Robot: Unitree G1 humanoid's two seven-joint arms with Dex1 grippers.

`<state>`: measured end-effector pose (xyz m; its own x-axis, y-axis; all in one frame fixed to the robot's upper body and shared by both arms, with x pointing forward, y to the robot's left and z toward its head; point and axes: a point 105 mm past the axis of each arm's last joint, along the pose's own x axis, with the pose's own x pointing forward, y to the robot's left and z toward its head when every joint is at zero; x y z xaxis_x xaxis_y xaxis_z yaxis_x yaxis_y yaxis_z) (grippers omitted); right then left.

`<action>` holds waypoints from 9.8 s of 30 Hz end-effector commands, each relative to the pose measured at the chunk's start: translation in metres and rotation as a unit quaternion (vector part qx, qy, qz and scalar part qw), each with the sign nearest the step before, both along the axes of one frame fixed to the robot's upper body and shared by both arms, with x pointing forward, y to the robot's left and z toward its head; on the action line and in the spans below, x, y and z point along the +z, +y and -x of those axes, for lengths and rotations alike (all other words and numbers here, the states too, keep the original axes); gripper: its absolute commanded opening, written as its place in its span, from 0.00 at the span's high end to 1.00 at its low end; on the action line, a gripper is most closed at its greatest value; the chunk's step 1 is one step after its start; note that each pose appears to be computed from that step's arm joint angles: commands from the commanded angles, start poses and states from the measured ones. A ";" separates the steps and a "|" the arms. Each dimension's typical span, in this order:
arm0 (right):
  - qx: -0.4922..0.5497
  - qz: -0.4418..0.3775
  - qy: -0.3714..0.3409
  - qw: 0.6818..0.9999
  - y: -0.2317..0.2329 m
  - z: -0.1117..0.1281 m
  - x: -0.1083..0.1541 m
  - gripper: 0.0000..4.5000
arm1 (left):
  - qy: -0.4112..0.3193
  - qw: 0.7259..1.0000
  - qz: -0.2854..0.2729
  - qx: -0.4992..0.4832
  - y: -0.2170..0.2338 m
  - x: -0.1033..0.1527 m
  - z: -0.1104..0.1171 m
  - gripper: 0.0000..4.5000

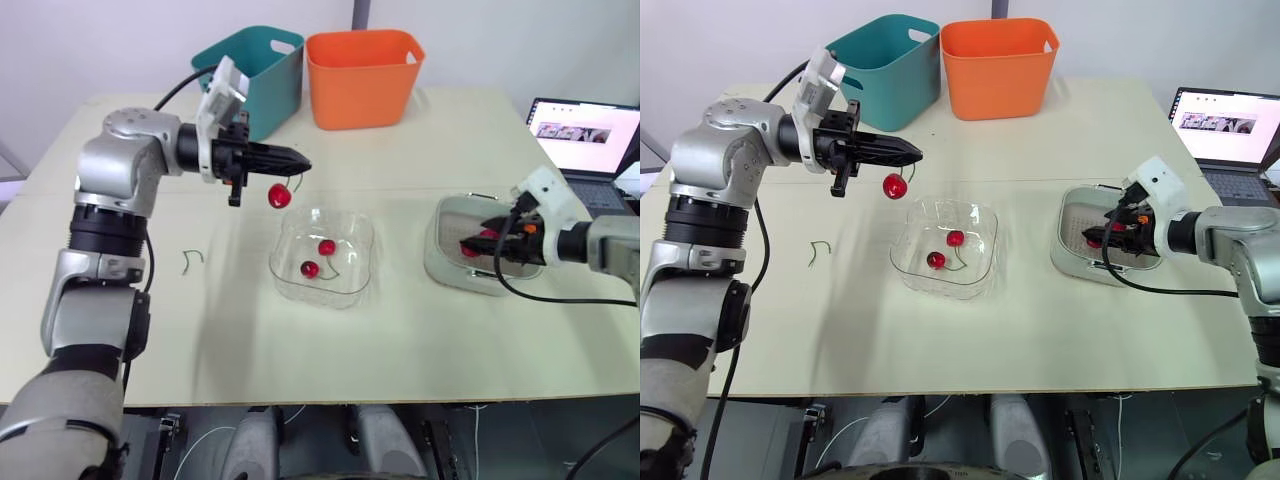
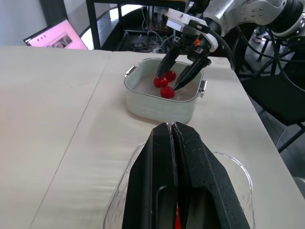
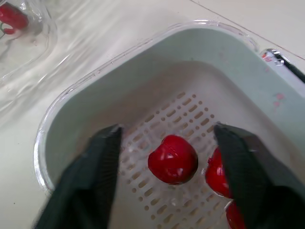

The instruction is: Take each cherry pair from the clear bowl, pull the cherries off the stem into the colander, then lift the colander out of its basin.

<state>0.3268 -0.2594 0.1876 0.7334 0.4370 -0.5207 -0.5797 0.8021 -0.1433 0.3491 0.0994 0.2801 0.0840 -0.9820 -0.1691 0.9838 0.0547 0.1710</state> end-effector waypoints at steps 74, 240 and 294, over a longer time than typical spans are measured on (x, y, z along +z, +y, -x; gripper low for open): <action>0.296 -0.302 0.071 0.903 0.256 0.018 0.030 0.67 | -0.031 0.997 0.073 -0.002 -0.004 0.044 0.007 1.00; 0.369 0.100 0.045 0.923 0.241 -0.019 -0.007 0.80 | 0.005 0.980 -0.165 0.112 0.070 -0.052 0.072 0.00; 0.234 -0.061 0.248 0.938 0.224 -0.001 0.049 0.22 | 0.005 0.985 -0.146 0.095 0.059 -0.060 0.062 0.00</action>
<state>0.3306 -0.0418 0.2293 0.1371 0.7197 -0.6806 -0.8386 0.4500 0.3069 0.2881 0.1602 0.2117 0.2505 -0.8558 -0.4526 0.9675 0.2044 0.1489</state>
